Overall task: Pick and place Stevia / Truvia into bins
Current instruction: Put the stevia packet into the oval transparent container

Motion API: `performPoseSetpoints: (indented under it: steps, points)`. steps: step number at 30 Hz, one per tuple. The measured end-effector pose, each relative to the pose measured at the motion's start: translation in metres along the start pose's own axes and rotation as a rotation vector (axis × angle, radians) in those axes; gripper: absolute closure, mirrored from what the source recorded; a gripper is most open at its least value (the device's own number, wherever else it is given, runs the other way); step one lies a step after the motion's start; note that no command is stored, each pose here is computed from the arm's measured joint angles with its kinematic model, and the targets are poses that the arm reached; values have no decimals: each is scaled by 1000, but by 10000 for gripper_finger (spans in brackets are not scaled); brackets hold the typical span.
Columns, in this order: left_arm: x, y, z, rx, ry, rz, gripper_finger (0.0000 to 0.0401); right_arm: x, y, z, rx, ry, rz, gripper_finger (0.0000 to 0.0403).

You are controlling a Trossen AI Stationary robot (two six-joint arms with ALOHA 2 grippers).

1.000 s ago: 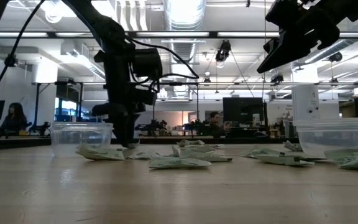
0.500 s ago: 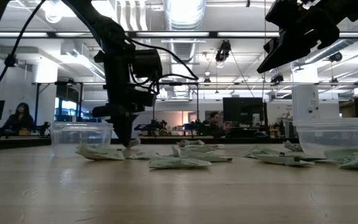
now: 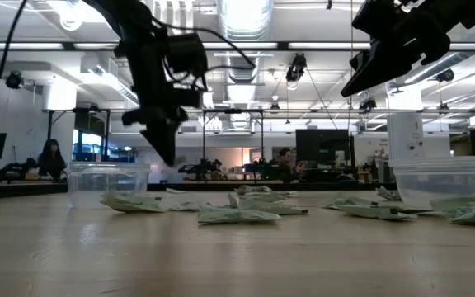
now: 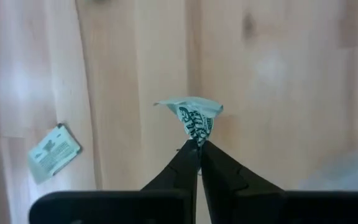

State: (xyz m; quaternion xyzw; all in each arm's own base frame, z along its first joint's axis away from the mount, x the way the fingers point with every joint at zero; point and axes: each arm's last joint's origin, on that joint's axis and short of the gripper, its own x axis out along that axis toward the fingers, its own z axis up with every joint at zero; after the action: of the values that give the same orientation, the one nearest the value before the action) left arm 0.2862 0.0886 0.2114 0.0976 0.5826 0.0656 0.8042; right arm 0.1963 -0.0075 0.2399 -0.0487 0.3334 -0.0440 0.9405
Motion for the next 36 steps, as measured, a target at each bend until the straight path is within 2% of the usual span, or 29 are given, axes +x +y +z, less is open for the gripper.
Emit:
performPoseSetpoints:
  steps: [4,9,16,23,26,33,36]
  points:
    - [-30,-12,-3,-7,-48,-4,401,0,0,2,2,-21,-1,335]
    - [-63,-40,-11,-1,-85,-45,401,3,0,5,4,-43,-2,335]
    - [-81,-83,-25,9,-124,-115,401,26,2,3,-3,12,22,335]
    - [-68,-111,-37,20,-61,-153,401,53,-10,16,26,73,-24,333]
    - [-59,-113,-41,17,-24,-111,401,61,-22,23,52,81,-59,323]
    - [-39,-117,-45,29,52,-89,400,76,-57,23,159,162,-148,277]
    - [-29,-119,-46,40,94,-78,385,90,-67,17,184,214,-156,251]
